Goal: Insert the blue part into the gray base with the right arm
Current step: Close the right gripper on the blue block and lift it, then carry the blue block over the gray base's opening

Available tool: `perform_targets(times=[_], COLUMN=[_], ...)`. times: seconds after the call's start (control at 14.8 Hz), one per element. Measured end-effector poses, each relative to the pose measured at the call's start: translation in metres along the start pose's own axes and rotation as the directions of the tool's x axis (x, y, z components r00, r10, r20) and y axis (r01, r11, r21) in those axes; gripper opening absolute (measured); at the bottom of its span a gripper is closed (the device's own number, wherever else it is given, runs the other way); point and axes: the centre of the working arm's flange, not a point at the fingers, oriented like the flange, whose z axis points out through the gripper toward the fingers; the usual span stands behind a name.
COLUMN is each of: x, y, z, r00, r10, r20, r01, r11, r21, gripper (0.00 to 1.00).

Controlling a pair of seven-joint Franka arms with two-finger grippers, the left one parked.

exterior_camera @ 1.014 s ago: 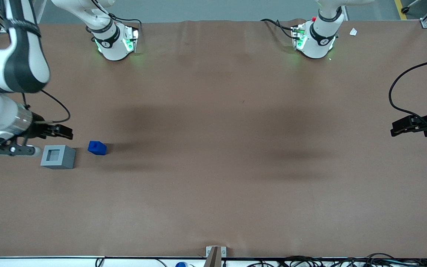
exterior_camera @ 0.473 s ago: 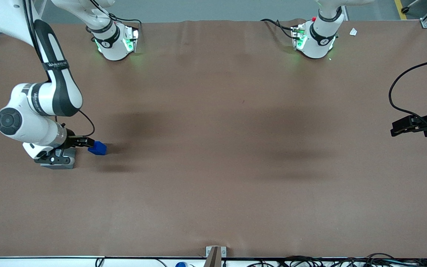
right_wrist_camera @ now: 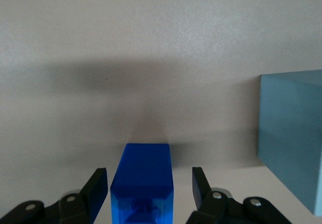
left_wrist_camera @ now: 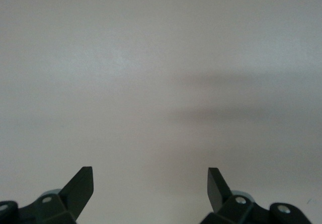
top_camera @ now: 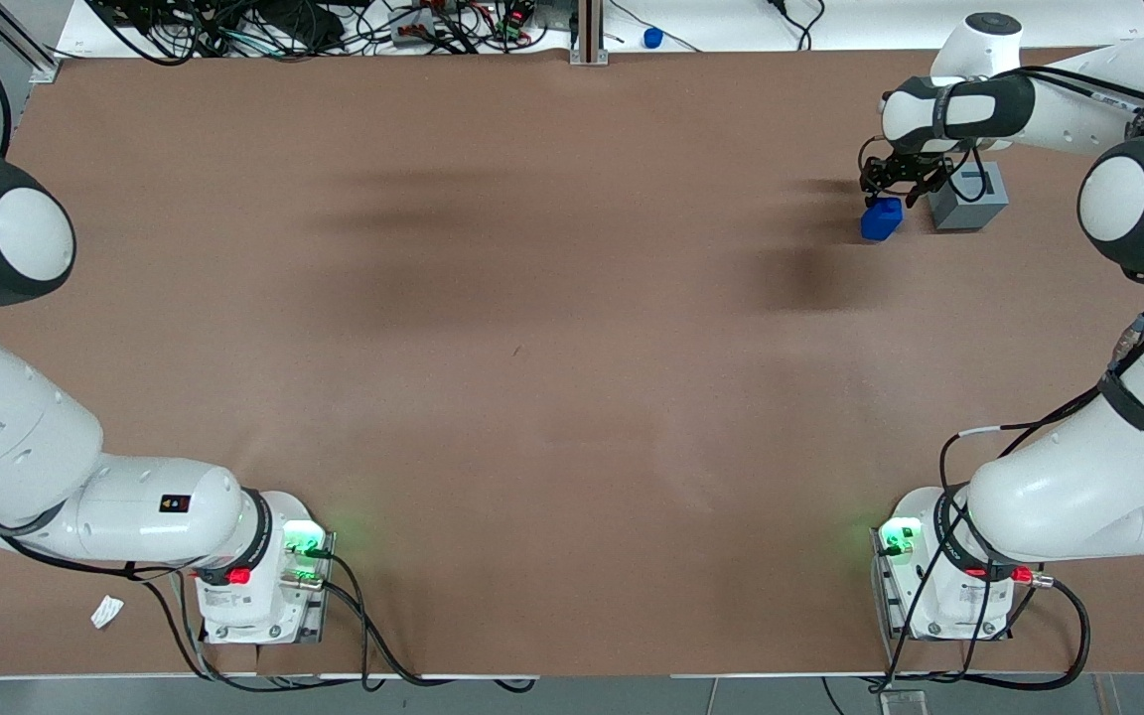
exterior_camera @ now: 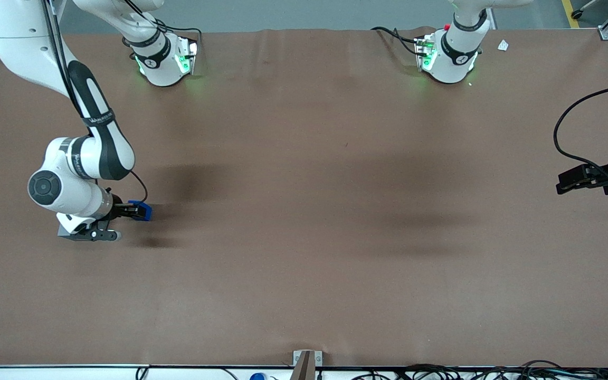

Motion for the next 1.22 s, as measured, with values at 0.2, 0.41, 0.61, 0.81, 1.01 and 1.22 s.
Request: perform_targets(times=[0.2,0.41,0.61,0.81,1.01,1.22], x=[-0.003,-0.004,-0.006,-0.001,0.011,0.024], y=[0.000,0.000,0.001,0.007,0.029,0.060], z=[0.004,0.005,0.003,-0.029,-0.089,-0.128], r00=[1.000,1.000,0.999,0.999,0.998,0.995], r10=[0.001,0.004,0.006,0.021,0.055,0.098], r20=[0.009,0.014,0.032,0.045,0.035,-0.023], r01=[-0.001,-0.004,-0.006,-0.021,-0.056,-0.098], r11=[1.000,1.000,1.000,1.000,0.998,0.995], r21=[0.000,0.000,-0.001,0.000,0.006,0.014], gripper=[0.63,0.50,0.51,0.51,0.51,0.51])
